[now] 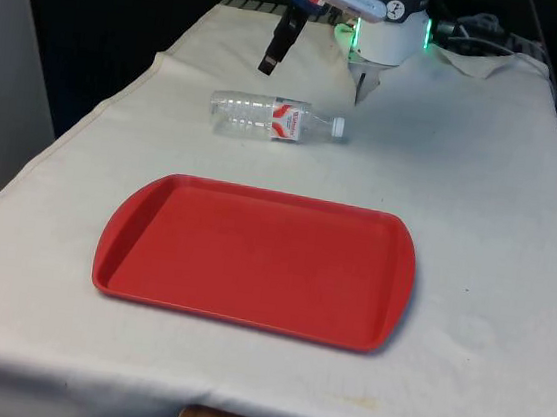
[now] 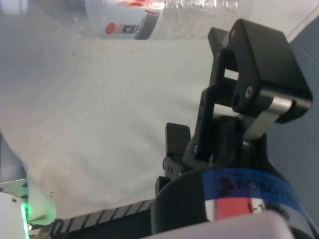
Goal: Place the bottle upright on the tray.
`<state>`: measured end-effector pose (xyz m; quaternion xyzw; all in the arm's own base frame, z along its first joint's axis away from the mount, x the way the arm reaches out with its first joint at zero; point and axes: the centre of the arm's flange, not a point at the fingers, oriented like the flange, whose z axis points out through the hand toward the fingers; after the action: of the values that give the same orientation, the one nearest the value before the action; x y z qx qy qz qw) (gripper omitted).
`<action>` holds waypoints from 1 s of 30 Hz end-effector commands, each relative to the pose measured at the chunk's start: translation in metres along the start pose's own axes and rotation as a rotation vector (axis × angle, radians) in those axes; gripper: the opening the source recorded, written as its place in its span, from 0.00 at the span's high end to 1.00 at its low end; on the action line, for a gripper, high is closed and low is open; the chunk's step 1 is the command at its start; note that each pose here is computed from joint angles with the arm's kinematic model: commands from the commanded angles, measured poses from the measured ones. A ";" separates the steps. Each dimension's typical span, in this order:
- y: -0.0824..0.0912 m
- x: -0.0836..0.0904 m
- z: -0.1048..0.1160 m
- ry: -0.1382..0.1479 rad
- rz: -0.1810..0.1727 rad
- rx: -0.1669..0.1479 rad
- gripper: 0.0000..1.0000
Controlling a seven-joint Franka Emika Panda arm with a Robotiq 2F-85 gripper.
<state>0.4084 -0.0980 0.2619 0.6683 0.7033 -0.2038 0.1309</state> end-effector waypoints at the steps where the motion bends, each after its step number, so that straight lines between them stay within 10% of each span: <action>1: 0.002 -0.001 -0.001 -0.026 0.005 -0.002 0.00; 30: -0.001 -0.002 -0.001 -0.185 0.029 0.054 0.00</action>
<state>0.4061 -0.0988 0.2630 0.6616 0.6757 -0.2759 0.1720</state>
